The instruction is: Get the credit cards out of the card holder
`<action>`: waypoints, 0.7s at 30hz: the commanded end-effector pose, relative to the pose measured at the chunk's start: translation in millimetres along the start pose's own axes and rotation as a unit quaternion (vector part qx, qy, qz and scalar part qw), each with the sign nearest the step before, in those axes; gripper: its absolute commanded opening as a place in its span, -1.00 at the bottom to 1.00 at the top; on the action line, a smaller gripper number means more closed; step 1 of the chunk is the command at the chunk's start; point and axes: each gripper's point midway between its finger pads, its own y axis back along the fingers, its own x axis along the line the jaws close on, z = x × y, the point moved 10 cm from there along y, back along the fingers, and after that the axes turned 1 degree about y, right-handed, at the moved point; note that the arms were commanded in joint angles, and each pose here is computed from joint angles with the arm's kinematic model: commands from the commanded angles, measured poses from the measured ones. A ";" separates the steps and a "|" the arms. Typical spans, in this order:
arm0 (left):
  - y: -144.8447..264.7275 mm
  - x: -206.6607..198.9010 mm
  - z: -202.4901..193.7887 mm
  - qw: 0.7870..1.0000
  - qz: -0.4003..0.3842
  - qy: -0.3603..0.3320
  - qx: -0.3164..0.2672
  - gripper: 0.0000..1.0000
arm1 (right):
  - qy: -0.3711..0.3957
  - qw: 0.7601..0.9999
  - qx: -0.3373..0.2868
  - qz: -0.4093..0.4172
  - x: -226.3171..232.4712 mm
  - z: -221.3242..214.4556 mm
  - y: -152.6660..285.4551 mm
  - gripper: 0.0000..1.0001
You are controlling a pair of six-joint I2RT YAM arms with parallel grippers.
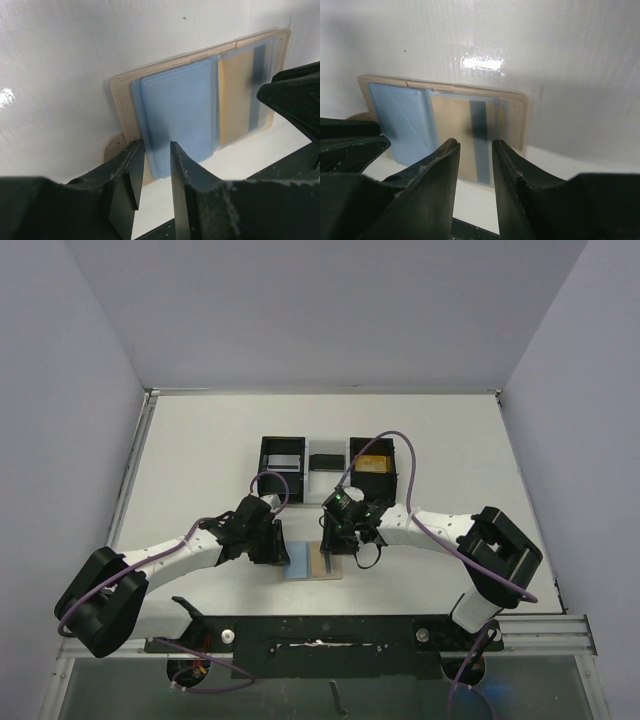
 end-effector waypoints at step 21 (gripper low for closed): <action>0.2 -7.6 5.8 1.000 -0.022 -0.009 -0.008 -0.50 | 0.033 0.999 -0.008 -0.010 12.4 5.2 -4.0 -0.48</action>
